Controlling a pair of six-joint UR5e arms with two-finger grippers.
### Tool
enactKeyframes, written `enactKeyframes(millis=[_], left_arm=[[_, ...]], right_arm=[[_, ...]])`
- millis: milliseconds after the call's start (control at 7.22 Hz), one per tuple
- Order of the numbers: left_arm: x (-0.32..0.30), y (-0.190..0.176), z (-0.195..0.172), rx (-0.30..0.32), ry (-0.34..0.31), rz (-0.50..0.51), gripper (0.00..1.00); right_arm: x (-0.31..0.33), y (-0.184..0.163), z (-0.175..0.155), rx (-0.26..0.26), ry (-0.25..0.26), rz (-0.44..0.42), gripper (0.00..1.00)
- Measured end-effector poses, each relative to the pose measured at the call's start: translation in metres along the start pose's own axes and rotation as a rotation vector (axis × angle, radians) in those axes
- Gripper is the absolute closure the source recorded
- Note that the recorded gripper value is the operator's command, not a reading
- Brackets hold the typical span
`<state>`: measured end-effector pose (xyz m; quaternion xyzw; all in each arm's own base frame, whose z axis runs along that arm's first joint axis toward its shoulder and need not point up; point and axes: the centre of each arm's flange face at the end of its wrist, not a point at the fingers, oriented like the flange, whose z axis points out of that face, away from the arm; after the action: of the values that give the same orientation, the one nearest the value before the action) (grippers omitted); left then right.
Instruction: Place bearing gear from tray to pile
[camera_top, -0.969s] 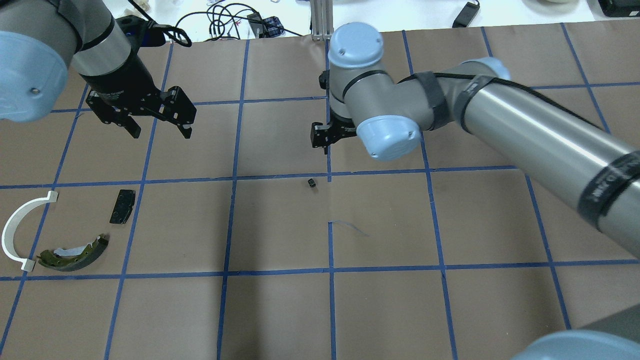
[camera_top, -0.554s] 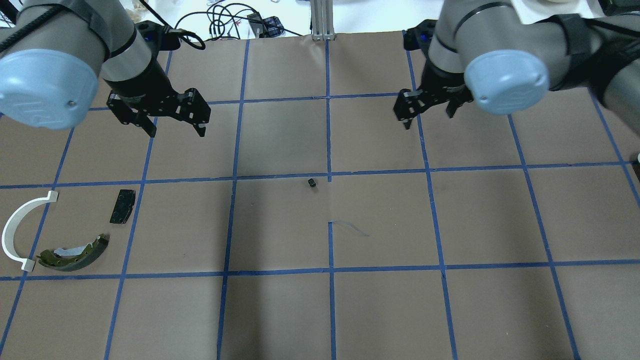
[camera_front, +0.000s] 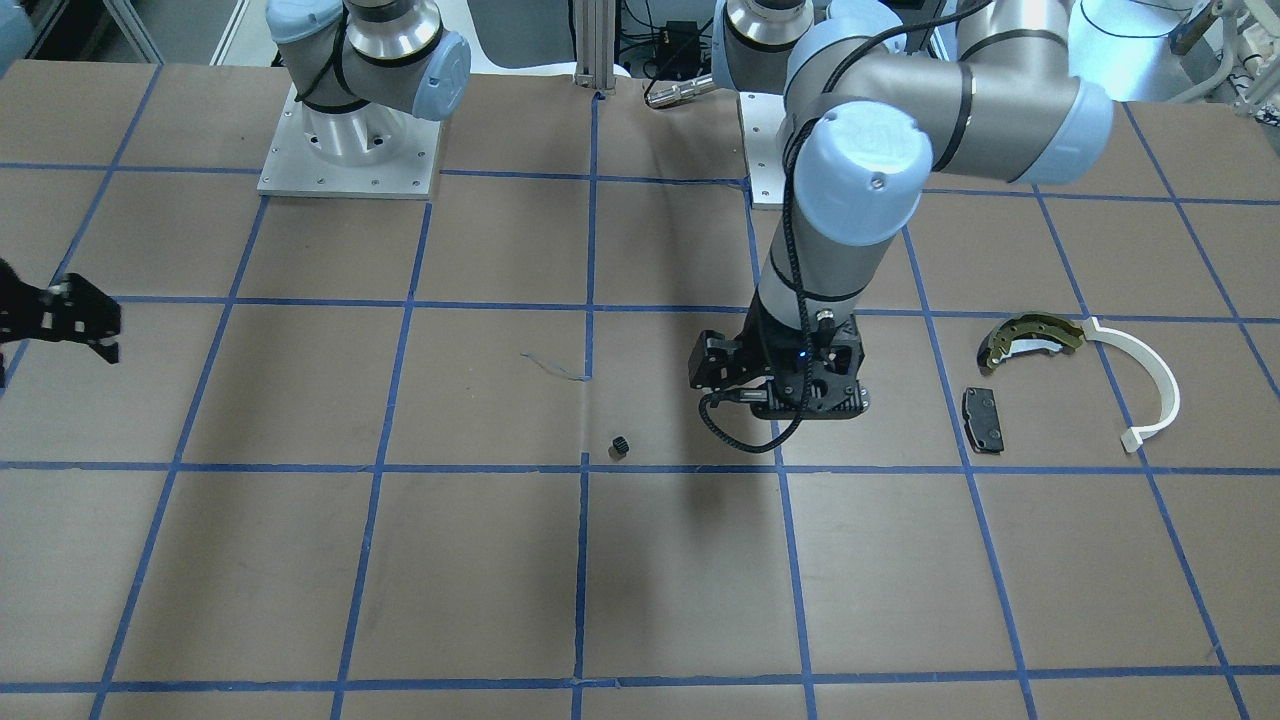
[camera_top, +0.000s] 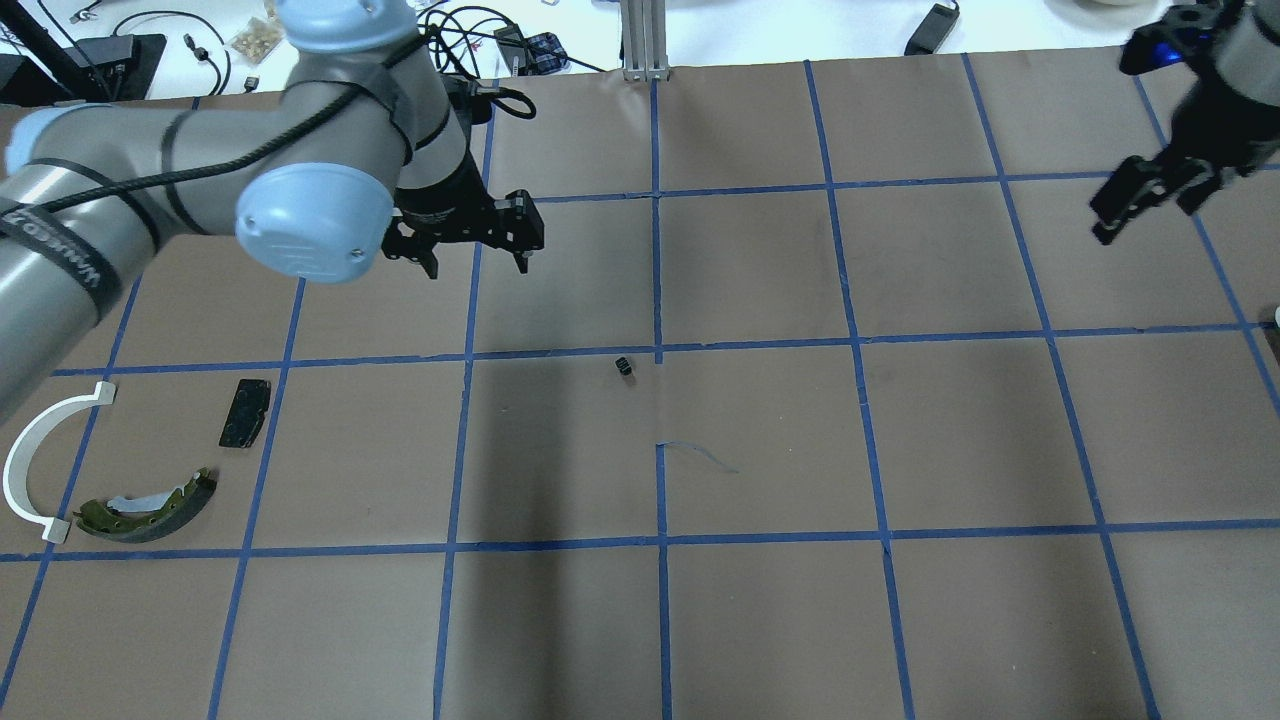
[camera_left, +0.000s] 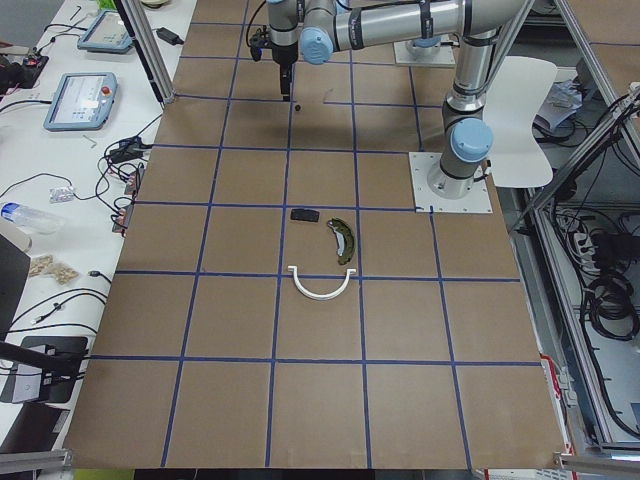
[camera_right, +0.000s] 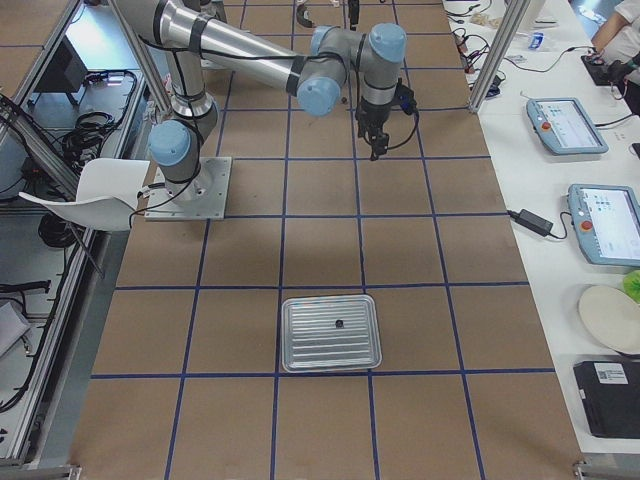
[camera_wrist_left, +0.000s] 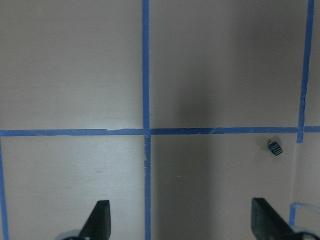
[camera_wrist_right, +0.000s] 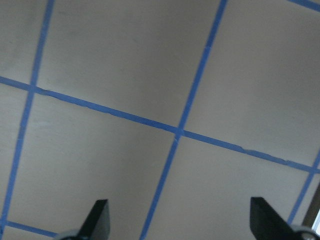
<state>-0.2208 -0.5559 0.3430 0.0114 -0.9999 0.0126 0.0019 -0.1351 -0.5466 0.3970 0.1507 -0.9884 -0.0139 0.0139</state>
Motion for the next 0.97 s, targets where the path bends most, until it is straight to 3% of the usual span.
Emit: enactKeyframes(millis=[277, 554, 969], left_arm=[[0.049, 0.001, 0.044, -0.009, 0.001, 0.007, 0.0], [0.077, 0.001, 0.082, -0.023, 0.001, 0.013, 0.0], [0.105, 0.004, 0.135, -0.052, 0.005, 0.017, 0.03]], right_arm=[[0.107, 0.067, 0.023, -0.007, -0.02, -0.075, 0.0], [0.197, 0.114, 0.077, -0.001, -0.007, -0.16, 0.03], [0.267, 0.135, 0.157, 0.01, 0.01, -0.227, 0.05]])
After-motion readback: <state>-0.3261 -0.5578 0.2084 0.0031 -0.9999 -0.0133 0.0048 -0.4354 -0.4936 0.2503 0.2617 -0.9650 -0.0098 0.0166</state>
